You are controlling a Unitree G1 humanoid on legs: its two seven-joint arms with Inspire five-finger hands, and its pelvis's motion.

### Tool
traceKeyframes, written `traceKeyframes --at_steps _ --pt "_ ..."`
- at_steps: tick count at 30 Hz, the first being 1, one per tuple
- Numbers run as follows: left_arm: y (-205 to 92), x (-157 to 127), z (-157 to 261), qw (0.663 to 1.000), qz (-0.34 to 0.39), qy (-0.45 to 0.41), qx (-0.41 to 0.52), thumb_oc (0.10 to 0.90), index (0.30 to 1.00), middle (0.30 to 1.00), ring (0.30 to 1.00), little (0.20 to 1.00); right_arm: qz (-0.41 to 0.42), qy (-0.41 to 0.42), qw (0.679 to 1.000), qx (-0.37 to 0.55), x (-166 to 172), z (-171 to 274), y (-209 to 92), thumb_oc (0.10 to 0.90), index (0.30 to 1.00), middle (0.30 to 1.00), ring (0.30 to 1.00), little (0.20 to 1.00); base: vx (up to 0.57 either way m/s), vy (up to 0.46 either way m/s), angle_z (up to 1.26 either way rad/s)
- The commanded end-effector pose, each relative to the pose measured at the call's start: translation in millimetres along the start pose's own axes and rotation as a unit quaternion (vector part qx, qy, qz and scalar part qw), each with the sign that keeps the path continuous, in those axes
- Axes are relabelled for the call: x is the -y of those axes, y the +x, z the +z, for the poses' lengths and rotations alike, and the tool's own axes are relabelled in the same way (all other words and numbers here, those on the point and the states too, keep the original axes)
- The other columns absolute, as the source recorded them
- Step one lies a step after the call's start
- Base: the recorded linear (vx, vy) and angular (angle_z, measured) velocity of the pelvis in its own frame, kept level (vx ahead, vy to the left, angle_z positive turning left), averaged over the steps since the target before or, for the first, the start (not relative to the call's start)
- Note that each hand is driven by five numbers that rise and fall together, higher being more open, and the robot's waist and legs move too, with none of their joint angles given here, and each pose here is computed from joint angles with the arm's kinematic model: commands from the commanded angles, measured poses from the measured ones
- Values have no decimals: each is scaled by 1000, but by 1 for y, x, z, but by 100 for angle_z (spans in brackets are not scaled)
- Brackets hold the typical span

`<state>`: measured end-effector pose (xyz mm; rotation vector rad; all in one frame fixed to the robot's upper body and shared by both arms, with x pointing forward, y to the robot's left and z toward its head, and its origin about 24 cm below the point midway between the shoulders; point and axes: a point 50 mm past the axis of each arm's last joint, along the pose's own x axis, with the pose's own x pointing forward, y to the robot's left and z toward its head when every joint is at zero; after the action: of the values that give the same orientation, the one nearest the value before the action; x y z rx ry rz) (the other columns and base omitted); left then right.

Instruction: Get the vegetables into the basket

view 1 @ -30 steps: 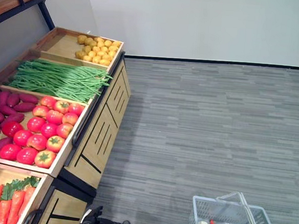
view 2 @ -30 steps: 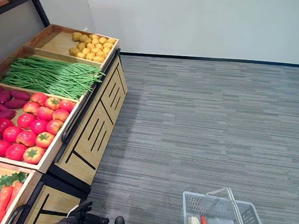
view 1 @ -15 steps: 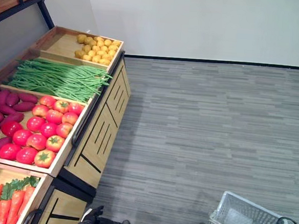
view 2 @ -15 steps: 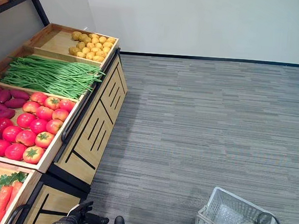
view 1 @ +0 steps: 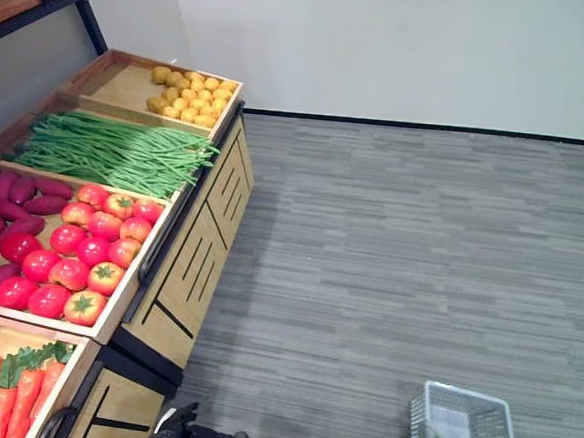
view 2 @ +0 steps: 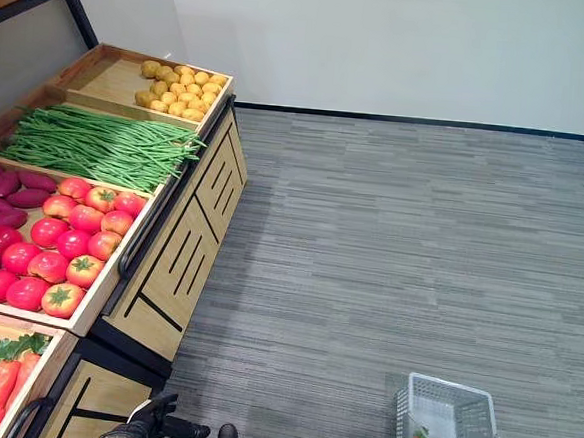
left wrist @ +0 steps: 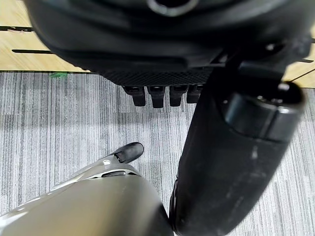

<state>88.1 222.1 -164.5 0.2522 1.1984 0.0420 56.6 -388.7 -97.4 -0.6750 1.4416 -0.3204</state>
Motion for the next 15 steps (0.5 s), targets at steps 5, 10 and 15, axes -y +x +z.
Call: traceKeyframes --at_steps 5,10,15 --pt "-6 -4 -30 998 12 22 -49 900 1000 1000 1000 1000 13 33 999 29 -18 12 0 900 1000 1000 1000 1000 0 0 0" --pt "-6 -3 -32 998 15 17 -52 900 1000 1000 1000 1000 73 45 994 64 -57 21 -4 900 1000 1000 1000 1000 0 0 0" --pt "-6 0 -33 998 15 14 -55 900 1000 1000 1000 1000 121 105 985 56 -97 21 -11 900 1000 1000 1000 1000 0 0 0"
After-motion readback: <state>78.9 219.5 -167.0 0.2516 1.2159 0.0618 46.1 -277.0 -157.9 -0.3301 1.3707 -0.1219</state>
